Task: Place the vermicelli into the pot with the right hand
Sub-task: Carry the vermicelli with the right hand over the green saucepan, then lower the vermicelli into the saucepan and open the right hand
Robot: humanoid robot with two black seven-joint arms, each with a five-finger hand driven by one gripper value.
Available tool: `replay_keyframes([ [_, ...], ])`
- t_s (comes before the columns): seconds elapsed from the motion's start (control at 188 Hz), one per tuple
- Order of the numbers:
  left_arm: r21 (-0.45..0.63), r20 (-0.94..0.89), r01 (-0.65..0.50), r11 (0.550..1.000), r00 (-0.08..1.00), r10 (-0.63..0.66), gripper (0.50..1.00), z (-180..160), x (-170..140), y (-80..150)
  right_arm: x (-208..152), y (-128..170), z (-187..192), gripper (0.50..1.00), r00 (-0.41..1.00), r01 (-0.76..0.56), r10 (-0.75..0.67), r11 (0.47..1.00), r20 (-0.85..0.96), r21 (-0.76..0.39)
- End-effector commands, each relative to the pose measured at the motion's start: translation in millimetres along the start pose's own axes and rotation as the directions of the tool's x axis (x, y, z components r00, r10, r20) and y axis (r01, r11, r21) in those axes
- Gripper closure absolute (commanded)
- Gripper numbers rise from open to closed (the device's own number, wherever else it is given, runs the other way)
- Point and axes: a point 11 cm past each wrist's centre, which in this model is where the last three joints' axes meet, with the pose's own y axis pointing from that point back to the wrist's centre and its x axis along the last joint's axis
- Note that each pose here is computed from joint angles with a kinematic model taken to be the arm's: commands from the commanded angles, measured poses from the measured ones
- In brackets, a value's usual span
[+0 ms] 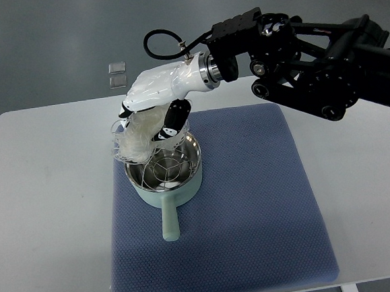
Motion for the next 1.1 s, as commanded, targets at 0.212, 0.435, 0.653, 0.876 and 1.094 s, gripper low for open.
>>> replay_keyframes([
  [0.212, 0.0, -0.001, 0.001, 1.0, 1.0, -0.001, 0.5, 0.0, -0.3, 0.0, -29.7, -20.1, 7.5, 0.961, 0.997, 0.018, -0.017, 1.0, 0.072, -0.013],
  [0.435, 0.0, -0.001, 0.001, 1.0, 1.0, -0.001, 0.5, 0.0, -0.3, 0.0, -60.6, -21.0, 23.8, 0.91, 0.99, 0.022, -0.013, 0.997, 0.138, -0.067],
  [0.653, 0.0, -0.001, -0.001, 1.0, 1.0, 0.001, 0.5, 0.0, 0.2, 0.0, -65.3, -29.6, 18.6, 0.773, 0.988, 0.017, -0.009, 0.998, 0.151, -0.053],
  [0.876, 0.0, -0.001, -0.001, 1.0, 1.0, 0.001, 0.5, 0.0, 0.2, 0.0, -69.5, -28.9, 20.0, 0.701, 0.987, 0.018, -0.008, 0.998, 0.163, -0.056],
  [1.094, 0.0, -0.001, -0.001, 1.0, 1.0, 0.001, 0.5, 0.0, 0.2, 0.0, -65.4, -22.3, 25.1, 0.601, 0.984, 0.003, 0.008, 0.998, 0.176, -0.066],
])
